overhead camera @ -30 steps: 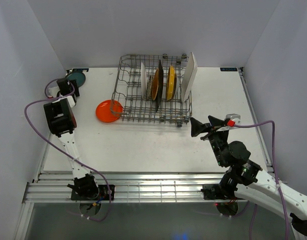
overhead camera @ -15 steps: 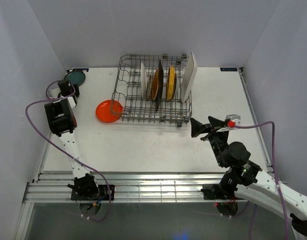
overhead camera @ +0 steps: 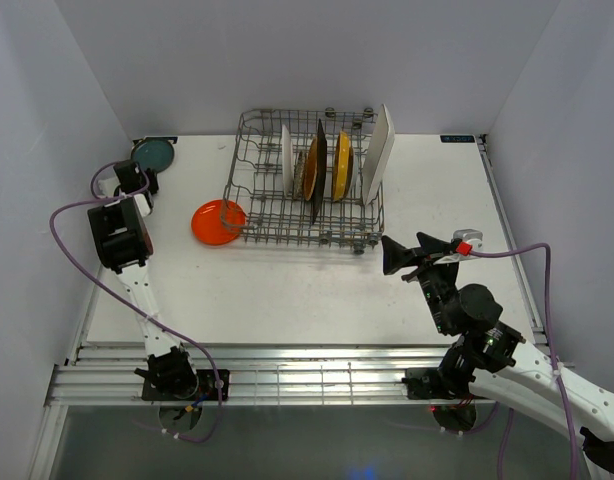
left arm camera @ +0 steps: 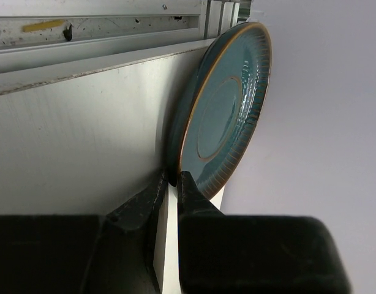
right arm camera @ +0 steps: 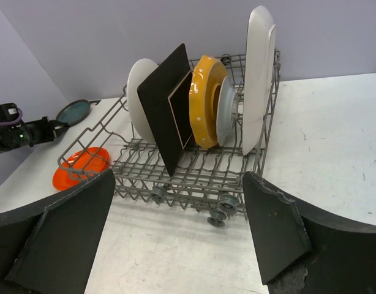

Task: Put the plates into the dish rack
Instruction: Pick up the plate from the corner of the board, then insert the plate into the dish rack.

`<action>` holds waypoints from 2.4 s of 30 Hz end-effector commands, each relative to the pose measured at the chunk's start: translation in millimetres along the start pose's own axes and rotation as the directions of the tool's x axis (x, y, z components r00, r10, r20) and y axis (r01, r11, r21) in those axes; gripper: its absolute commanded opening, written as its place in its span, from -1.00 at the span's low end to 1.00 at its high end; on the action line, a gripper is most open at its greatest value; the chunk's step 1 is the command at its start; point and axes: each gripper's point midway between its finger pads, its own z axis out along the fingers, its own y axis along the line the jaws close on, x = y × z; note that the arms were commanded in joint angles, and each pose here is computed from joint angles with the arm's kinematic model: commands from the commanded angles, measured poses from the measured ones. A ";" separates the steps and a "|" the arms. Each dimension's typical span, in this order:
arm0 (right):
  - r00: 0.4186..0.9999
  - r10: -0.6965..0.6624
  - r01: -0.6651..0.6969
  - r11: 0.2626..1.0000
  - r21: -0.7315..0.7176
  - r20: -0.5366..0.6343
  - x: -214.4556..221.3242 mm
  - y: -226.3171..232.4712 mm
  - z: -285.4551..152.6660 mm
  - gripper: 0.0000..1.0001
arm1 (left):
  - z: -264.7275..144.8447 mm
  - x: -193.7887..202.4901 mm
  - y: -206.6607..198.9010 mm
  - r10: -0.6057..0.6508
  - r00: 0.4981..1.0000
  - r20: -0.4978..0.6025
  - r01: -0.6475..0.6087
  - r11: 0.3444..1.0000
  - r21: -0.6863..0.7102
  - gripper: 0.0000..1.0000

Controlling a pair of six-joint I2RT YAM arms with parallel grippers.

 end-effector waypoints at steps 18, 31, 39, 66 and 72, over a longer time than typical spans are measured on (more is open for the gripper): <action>0.999 0.034 -0.034 0.999 -0.012 0.016 -10.6 10.4 7.4 0.80 | -82.4 21.6 -91.8 -0.060 0.980 -0.189 0.101 0.971 0.217 -1.00; 1.000 0.028 -0.028 0.999 -0.031 -0.004 -15.3 22.9 15.6 0.80 | -158.1 28.7 -113.6 -0.149 0.951 -0.271 0.221 0.940 0.259 -1.00; 0.998 0.030 -0.036 0.992 -0.124 -0.052 -26.5 52.4 23.5 0.86 | -224.9 59.0 -96.0 -0.147 0.924 -0.354 0.252 0.928 0.272 -1.00; 0.965 -0.063 -0.055 0.902 -0.429 -0.256 -6.3 159.3 62.4 1.00 | -417.9 96.9 -14.2 0.248 0.846 -0.472 0.080 0.816 0.572 -1.00; 0.948 -0.083 -0.076 0.878 -0.472 -0.307 19.8 176.6 71.8 1.00 | -441.7 108.2 8.5 0.343 0.797 -0.497 0.046 0.786 0.616 -1.00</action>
